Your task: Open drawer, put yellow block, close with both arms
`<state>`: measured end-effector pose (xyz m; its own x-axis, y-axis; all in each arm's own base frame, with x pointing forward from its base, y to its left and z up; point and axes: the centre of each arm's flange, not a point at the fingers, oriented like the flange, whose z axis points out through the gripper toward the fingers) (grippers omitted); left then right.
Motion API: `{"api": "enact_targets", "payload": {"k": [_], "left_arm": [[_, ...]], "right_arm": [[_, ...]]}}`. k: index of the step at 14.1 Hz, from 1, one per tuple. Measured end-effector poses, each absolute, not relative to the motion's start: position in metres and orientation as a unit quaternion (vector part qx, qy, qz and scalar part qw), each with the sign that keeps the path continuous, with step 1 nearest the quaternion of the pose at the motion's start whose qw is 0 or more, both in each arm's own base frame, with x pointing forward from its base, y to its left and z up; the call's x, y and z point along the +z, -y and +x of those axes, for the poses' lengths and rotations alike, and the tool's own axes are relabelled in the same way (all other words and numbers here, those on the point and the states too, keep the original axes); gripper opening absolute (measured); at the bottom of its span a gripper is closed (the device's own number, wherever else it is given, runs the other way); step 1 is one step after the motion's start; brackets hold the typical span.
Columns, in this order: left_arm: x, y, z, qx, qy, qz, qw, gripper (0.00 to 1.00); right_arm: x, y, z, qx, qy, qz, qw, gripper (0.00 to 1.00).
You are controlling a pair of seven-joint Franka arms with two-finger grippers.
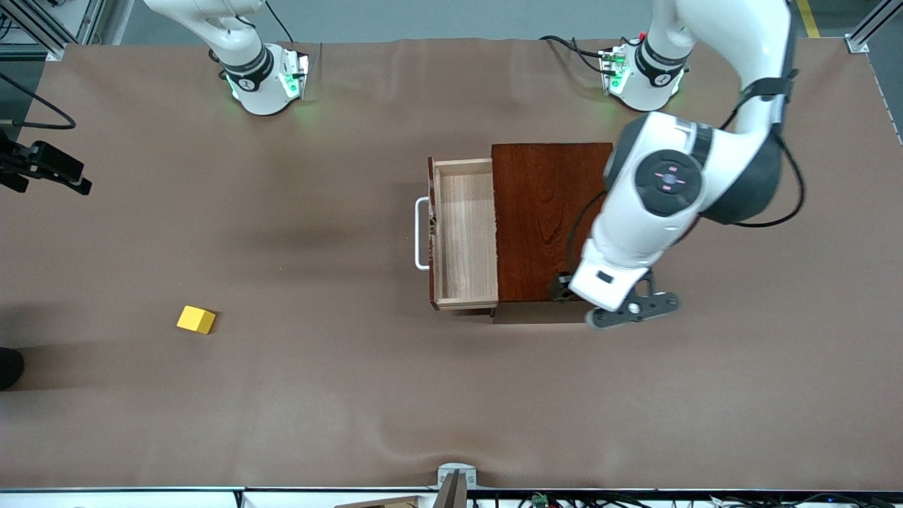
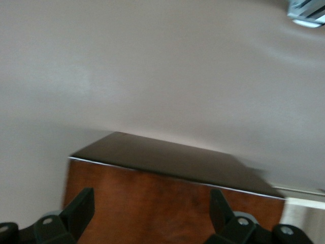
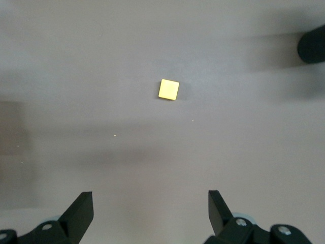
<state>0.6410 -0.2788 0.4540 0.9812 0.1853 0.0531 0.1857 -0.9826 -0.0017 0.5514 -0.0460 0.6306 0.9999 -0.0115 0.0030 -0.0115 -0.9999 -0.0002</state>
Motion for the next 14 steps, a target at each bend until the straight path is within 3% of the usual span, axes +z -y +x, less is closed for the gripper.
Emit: {"api": "enact_targets", "payload": {"k": [3, 8, 14], "left_arm": [[0.454, 0.234, 0.636, 0.002, 0.072, -0.997, 0.013, 1.00], [0.449, 0.206, 0.617, 0.085, 0.031, -0.995, 0.038, 1.00], [0.444, 0.151, 0.614, 0.153, 0.002, -0.987, 0.042, 1.00]], "right_arm": [[0.593, 0.052, 0.581, -0.006, 0.016, -1.000, -0.003, 1.00], [0.478, 0.049, 0.636, 0.031, 0.004, -0.999, -0.006, 1.00], [0.345, 0.052, 0.667, 0.057, -0.107, -0.993, -0.001, 1.00]]}}
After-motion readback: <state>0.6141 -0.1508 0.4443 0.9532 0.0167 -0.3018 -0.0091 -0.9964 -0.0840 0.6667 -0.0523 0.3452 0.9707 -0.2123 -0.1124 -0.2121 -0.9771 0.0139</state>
